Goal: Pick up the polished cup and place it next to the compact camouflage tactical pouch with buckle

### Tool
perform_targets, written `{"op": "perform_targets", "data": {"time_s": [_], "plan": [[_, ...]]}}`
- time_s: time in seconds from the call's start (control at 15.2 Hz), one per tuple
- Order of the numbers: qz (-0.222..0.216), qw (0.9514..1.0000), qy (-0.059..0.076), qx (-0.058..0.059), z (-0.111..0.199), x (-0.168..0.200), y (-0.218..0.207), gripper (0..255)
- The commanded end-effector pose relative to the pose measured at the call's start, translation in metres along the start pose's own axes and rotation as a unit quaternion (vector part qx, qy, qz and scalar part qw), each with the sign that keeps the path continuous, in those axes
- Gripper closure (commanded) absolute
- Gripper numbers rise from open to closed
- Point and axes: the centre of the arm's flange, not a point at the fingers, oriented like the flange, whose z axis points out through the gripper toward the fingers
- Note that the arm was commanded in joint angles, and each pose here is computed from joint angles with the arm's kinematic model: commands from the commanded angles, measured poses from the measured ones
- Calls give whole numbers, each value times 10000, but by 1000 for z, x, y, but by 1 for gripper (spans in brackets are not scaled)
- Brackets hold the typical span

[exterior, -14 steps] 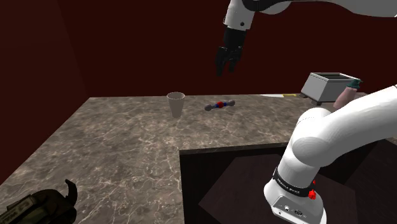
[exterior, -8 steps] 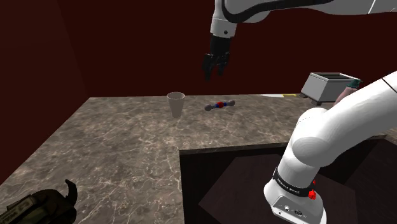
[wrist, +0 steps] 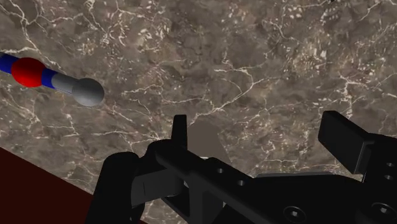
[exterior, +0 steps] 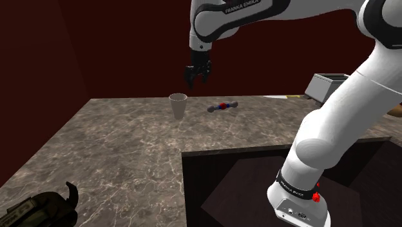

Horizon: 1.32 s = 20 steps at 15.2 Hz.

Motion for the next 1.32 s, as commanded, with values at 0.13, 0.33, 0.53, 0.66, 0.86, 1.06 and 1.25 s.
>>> {"op": "perform_targets", "data": {"time_s": [0.13,0.33,0.53,0.66,0.86,1.06,1.25], "plan": [[39,9999,-42,-151,33,43,-12,0],[68,9996,-76,-265,57,75,-20,0],[97,9992,-111,-378,81,107,-28,0],[117,9988,-134,-454,98,129,-32,0],[146,9981,-168,-567,123,161,-38,0],[161,9977,-186,-625,141,177,-41,0],[161,9977,-186,-625,157,176,-39,0]]}}
